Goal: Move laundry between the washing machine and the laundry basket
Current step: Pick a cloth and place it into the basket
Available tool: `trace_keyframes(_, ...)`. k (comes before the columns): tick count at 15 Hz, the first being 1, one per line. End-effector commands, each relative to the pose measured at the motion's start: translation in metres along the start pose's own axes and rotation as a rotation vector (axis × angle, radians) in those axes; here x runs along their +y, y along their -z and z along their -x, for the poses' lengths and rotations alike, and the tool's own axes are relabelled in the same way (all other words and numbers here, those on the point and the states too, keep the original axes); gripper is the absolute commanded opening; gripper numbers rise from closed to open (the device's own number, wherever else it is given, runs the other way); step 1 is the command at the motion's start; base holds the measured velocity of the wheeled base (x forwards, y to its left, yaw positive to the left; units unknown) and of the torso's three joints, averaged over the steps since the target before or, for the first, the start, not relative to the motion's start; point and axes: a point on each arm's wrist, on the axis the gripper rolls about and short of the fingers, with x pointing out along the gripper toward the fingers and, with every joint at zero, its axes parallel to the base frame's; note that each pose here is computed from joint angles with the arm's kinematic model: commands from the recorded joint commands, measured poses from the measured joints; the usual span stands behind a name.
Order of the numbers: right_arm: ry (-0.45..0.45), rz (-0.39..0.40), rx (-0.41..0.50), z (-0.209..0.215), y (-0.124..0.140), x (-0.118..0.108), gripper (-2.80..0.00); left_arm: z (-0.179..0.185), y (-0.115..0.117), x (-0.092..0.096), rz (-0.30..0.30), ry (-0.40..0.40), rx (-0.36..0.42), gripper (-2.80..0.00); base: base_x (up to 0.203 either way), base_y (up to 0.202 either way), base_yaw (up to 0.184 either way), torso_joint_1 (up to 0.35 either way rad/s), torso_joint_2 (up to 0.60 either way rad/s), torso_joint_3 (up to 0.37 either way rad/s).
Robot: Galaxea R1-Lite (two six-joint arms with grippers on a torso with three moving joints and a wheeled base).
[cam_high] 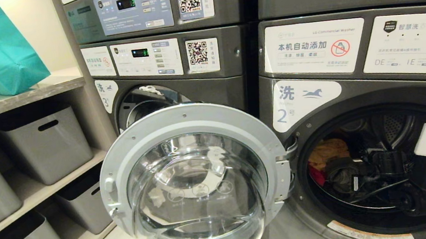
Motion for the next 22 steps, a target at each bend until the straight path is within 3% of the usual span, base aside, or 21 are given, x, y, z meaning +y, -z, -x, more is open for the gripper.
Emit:
trace_keyframes(1, 0.035, -0.010, 0.015, -0.031, 0.016, -0.004, -2.80, 0.000, 0.000, 0.000, 0.000, 0.000, 0.003, -2.80, 0.000, 0.000, 0.000, 0.000, 0.00, 0.000)
trace_keyframes(11, 0.116, -0.078, -0.217, -0.118, -0.010, -0.004, -2.80, 0.000, 0.000, 0.000, -0.005, 0.002, 0.002, -2.80, 0.000, 0.000, 0.000, 0.000, 0.00, 0.000)
trace_keyframes(16, 0.216, -0.100, -0.280, -0.149, -0.010, -0.024, -2.80, 0.000, 0.000, 0.000, -0.009, 0.002, 0.003, -2.80, 0.000, 0.000, 0.000, 0.000, 0.00, 0.000)
trace_keyframes(22, 0.261, -0.104, -0.315, -0.177, 0.002, -0.043, -2.80, 0.000, 0.000, 0.000, -0.020, 0.003, 0.004, -2.80, 0.000, 0.000, 0.000, 0.000, 0.00, 0.000)
